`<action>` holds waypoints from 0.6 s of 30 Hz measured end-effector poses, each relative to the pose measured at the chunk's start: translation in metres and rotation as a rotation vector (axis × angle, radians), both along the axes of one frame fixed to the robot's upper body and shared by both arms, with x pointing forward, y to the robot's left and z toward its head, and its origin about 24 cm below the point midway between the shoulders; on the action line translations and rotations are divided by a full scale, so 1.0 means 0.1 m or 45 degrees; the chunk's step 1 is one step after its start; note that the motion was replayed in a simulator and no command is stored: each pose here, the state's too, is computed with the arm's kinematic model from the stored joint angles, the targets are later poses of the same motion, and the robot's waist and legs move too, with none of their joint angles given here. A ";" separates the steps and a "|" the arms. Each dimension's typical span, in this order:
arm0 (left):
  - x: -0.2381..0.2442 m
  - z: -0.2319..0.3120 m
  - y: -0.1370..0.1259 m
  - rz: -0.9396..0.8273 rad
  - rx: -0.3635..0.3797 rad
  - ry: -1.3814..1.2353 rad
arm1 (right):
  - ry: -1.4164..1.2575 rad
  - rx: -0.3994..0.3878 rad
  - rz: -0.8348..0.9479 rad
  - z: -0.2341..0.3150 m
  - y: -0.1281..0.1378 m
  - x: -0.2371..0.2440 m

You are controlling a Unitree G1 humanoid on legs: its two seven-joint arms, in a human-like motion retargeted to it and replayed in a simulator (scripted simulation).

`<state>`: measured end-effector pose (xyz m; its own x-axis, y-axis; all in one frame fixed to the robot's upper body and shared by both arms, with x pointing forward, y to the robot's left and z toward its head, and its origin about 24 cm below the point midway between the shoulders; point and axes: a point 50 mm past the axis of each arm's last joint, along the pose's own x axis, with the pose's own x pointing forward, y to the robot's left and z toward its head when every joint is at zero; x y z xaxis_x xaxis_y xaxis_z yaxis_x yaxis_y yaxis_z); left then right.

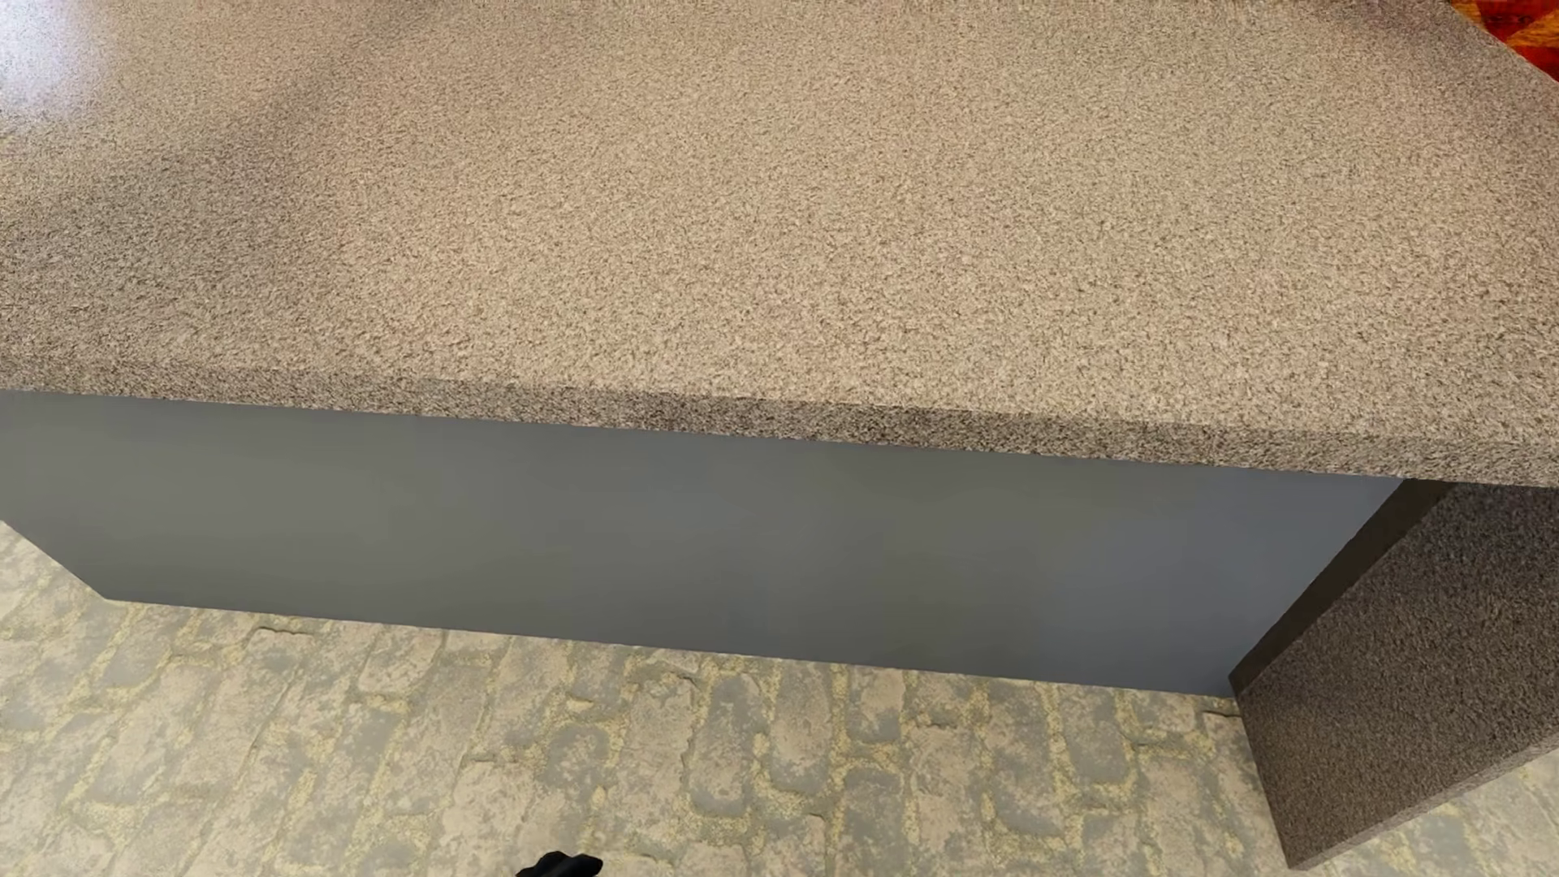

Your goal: Go to the counter

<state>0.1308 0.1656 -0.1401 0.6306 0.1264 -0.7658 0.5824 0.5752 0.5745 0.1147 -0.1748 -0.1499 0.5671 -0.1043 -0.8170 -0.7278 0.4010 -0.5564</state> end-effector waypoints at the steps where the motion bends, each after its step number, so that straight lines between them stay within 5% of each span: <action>1: -0.08 -0.03 0.00 -0.029 0.009 0.045 | -0.063 0.002 -0.008 0.04 -0.01 0.11; 5: -0.36 -0.16 0.08 -0.070 0.072 0.257 | -0.302 0.076 -0.178 0.23 0.04 0.47; 9: -0.33 -0.15 0.11 -0.059 0.081 0.236 | -0.372 0.110 -0.102 0.31 0.16 0.63; 18: 0.07 0.05 0.00 -0.045 0.015 -0.025 | -0.097 0.010 -0.017 0.03 0.18 0.24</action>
